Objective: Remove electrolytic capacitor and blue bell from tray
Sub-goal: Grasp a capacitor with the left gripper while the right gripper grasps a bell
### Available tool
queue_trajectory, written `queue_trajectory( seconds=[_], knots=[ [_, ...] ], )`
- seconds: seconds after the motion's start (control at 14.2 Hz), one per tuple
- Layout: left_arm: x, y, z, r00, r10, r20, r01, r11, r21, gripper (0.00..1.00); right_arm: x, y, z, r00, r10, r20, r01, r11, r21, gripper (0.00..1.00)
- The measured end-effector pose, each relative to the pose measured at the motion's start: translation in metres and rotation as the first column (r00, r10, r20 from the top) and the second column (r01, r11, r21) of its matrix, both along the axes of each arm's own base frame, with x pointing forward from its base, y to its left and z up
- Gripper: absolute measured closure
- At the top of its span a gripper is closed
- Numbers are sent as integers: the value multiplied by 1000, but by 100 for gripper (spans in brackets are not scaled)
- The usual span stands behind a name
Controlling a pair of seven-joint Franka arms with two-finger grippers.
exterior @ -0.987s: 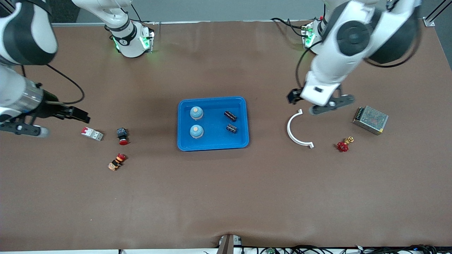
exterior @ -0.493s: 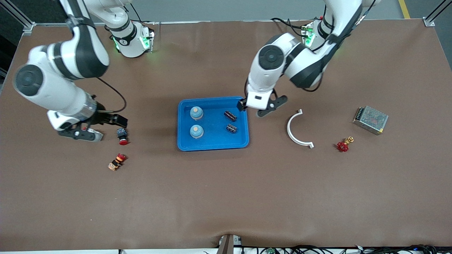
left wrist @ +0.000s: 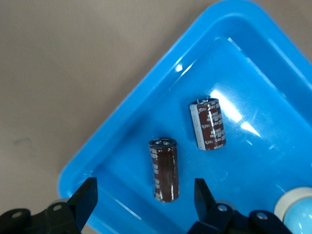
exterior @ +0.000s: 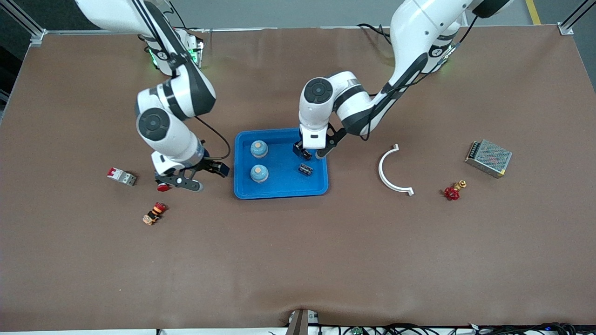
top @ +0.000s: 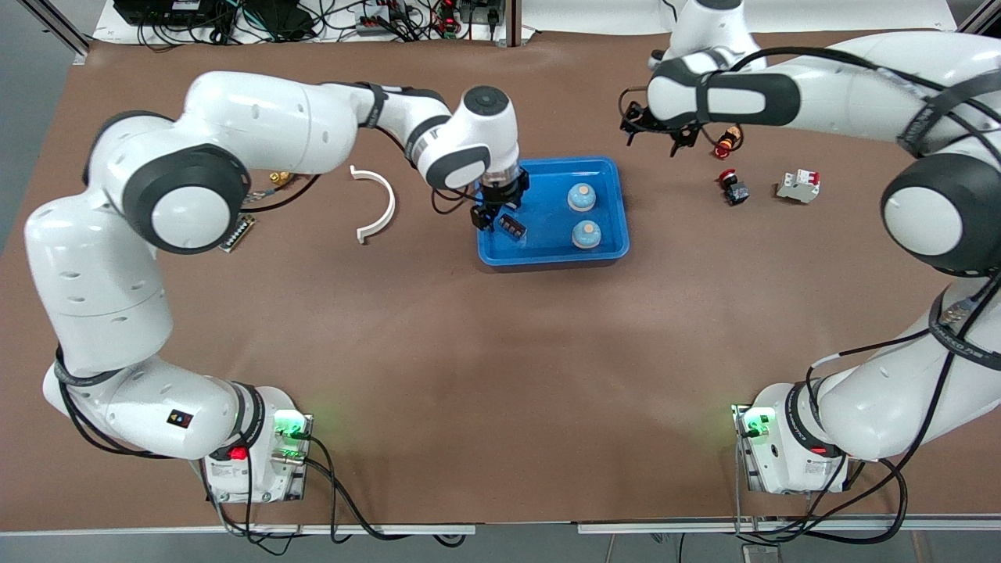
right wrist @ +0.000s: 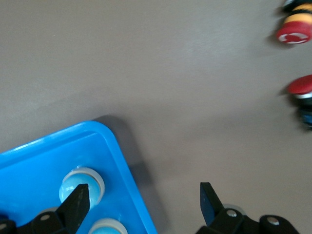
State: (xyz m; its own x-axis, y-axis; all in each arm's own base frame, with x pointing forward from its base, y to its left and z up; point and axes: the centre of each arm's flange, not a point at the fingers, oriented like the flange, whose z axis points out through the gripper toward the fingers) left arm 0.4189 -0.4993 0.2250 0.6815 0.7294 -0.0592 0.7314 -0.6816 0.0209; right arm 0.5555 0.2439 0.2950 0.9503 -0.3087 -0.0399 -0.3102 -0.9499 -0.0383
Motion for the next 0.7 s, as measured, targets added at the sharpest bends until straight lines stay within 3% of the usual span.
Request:
queue_trajectory(
  seconds=[0.35,0.49,0.56,0.7],
  knots=[
    [-12,-21,-28,1000,23,-10,-23,1000,-1,19,1,22,-41,997,-56,47,55,998,18,0],
    [-12,-20,-38,999,26,-20,-26,1000,-3,30,-5,39,-52,996,-67,57,66,998,25,0],
    [-12,-20,-41,999,27,-24,-27,1000,-2,30,-9,46,-57,996,-71,56,70,997,25,0],
    [-12,-20,-44,999,27,-27,-27,1000,-1,47,-17,62,-68,996,-73,55,72,997,26,0]
  ],
)
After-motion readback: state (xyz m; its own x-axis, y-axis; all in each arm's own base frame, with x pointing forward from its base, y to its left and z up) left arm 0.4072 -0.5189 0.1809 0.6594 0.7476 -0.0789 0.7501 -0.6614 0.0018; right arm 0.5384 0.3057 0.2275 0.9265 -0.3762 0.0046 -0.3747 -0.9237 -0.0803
